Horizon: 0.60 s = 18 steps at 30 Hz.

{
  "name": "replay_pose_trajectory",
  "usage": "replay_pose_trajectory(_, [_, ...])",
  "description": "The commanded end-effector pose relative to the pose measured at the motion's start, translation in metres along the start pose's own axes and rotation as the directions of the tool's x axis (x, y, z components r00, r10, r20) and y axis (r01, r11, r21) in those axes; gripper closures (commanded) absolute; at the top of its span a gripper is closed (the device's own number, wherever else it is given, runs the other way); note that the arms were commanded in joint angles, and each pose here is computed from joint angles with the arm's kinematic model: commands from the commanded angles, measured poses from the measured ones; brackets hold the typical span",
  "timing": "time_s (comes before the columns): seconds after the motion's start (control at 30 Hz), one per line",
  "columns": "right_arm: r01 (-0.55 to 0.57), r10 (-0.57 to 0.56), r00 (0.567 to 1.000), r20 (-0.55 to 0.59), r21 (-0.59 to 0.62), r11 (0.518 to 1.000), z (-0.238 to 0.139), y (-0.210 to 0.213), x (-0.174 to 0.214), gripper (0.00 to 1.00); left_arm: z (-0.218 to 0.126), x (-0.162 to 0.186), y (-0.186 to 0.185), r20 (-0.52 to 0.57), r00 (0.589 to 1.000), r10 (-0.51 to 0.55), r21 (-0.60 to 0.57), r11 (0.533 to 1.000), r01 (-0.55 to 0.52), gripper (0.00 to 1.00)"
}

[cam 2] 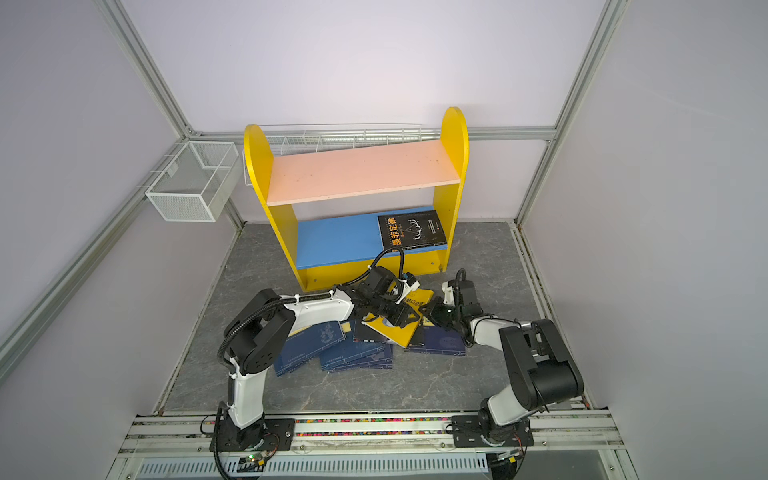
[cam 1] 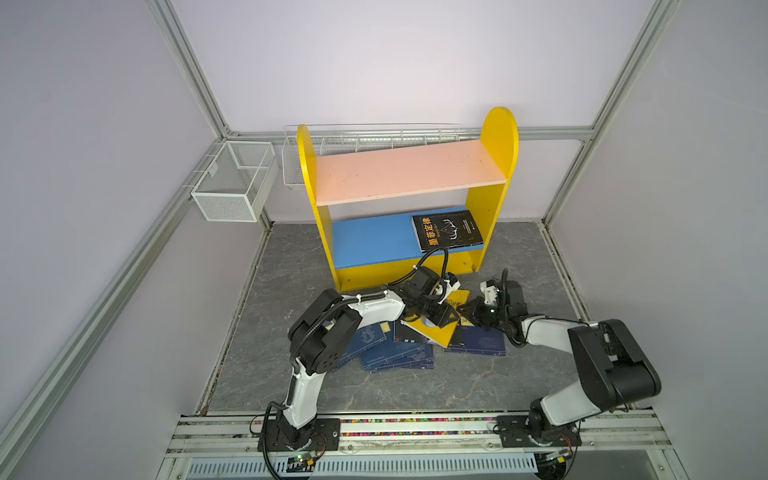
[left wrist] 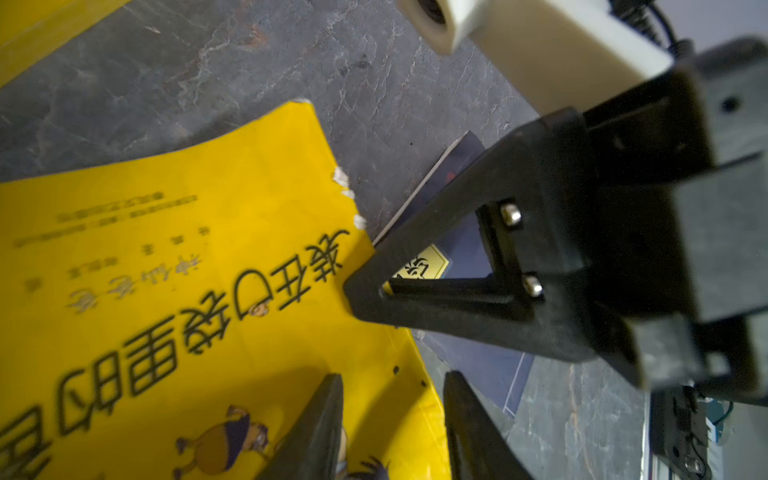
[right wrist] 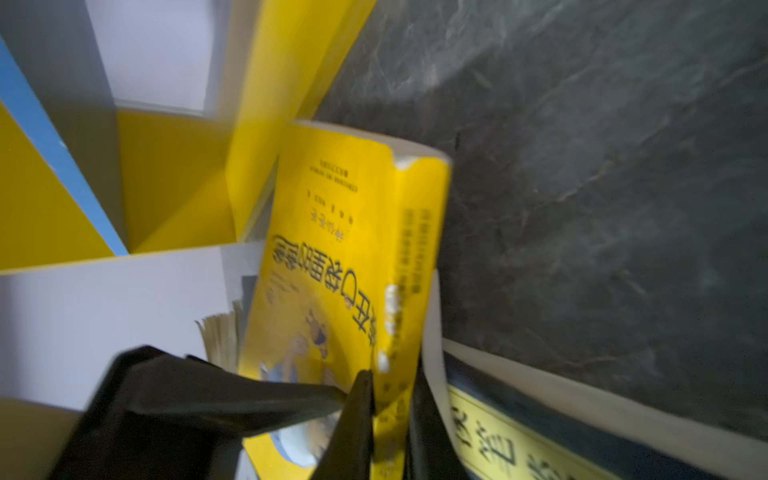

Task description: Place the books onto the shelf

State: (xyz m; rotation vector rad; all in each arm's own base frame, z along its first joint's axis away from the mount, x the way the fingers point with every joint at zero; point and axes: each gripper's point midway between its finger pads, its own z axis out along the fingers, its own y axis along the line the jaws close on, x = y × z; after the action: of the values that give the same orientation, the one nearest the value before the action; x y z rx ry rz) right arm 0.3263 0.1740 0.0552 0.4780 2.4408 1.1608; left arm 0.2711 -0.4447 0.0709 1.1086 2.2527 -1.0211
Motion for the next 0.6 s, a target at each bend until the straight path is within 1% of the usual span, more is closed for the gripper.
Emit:
replay_pose_trajectory(0.0, [0.059, -0.057, 0.998, 0.03, -0.079, 0.995, -0.002, 0.027, -0.003, 0.94, 0.002, 0.032, 0.005, -0.083, 0.995, -0.048, -0.014, 0.999, 0.047, 0.58])
replay_pose_trajectory(0.03, [0.07, -0.066, 0.997, 0.044, -0.075, 0.995, -0.005, 0.028, -0.005, 0.94, -0.003, 0.029, 0.008, -0.08, 0.995, -0.06, -0.022, 0.998, 0.058, 0.58])
replay_pose_trajectory(0.1, [0.102, -0.098, 0.993, 0.069, -0.06, 0.993, -0.014, 0.032, -0.009, 0.94, -0.017, 0.018, 0.013, -0.034, 0.994, -0.108, -0.01, 0.994, 0.108, 0.52])
replay_pose_trajectory(0.17, [0.14, -0.135, 0.988, 0.081, -0.059, 0.988, -0.024, 0.04, -0.011, 0.94, -0.038, 0.003, 0.018, 0.042, 0.988, -0.152, 0.007, 0.988, 0.152, 0.45])
replay_pose_trajectory(0.3, [0.212, -0.204, 0.974, 0.098, -0.079, 0.974, -0.048, 0.06, -0.012, 0.94, -0.085, -0.021, 0.021, 0.184, 0.96, -0.211, 0.039, 0.977, 0.207, 0.33])
replay_pose_trajectory(0.4, [0.276, -0.263, 0.958, 0.112, -0.128, 0.953, -0.07, 0.082, -0.008, 0.94, -0.109, -0.027, 0.017, 0.241, 0.943, -0.23, 0.058, 0.973, 0.223, 0.28])
replay_pose_trajectory(0.47, [0.333, -0.316, 0.941, 0.119, -0.165, 0.928, -0.085, 0.099, -0.004, 0.94, -0.121, -0.029, 0.015, 0.269, 0.935, -0.231, 0.057, 0.973, 0.224, 0.26])
replay_pose_trajectory(0.57, [0.409, -0.391, 0.912, 0.122, -0.193, 0.892, -0.106, 0.121, 0.003, 0.94, -0.137, -0.037, 0.011, 0.315, 0.916, -0.248, 0.085, 0.969, 0.233, 0.25])
